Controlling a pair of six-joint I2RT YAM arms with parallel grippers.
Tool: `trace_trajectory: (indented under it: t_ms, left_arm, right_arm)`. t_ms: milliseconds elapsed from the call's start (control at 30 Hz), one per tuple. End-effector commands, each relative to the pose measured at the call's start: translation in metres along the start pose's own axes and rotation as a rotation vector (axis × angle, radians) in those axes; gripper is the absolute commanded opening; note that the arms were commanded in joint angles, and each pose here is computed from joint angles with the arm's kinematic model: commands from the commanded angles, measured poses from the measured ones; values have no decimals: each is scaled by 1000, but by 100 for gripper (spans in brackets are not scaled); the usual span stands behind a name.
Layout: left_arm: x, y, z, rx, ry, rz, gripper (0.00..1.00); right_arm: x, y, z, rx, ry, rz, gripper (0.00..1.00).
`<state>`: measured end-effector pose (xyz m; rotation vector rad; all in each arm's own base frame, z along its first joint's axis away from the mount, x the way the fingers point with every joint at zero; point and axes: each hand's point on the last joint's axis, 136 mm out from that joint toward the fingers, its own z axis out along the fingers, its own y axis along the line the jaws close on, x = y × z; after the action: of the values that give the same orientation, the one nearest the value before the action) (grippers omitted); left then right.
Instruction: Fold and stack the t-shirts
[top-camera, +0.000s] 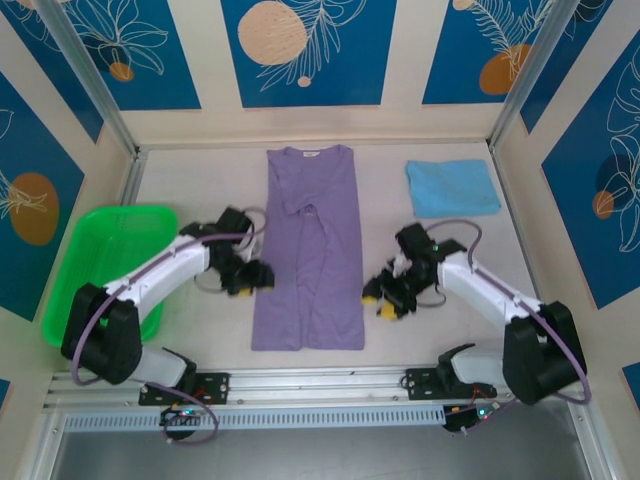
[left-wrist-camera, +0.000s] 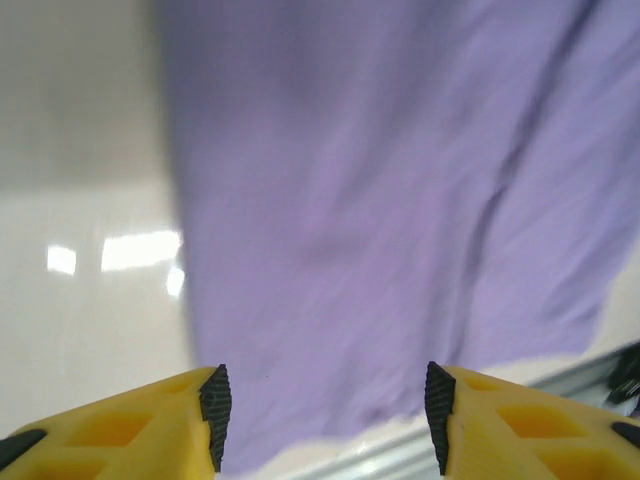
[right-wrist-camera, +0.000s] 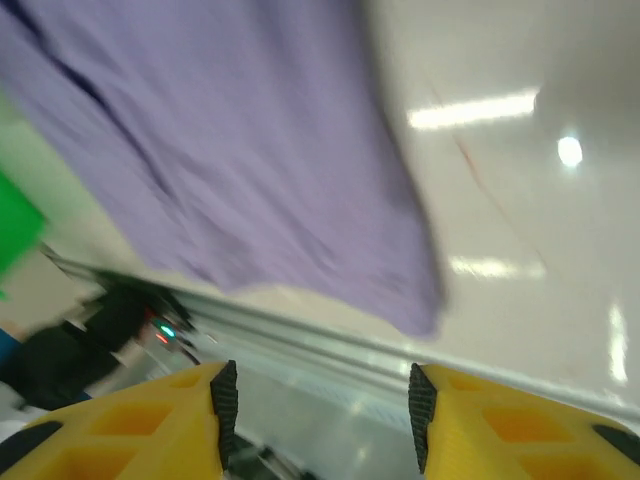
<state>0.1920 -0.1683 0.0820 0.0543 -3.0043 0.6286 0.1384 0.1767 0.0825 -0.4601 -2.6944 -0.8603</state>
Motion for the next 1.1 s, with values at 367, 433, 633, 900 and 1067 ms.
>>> trace_trajectory:
  t_ms: [367, 433, 633, 900, 1067]
  left_arm:
    - [82, 29, 31, 109, 155, -211, 52]
    - [81, 31, 32, 92, 150, -218, 52]
    - [80, 38, 38, 50, 139, -228, 49]
    - [81, 33, 54, 61, 148, -210, 44]
    - [84, 36, 63, 16, 154, -187, 38]
  right_arm:
    - [33, -30, 65, 88, 109, -86, 46]
    - [29, -27, 67, 90, 98, -96, 46]
    - [23, -26, 71, 108, 75, -101, 45]
    - [21, -29, 70, 116, 54, -101, 40]
    - [22, -25, 70, 108, 67, -113, 35]
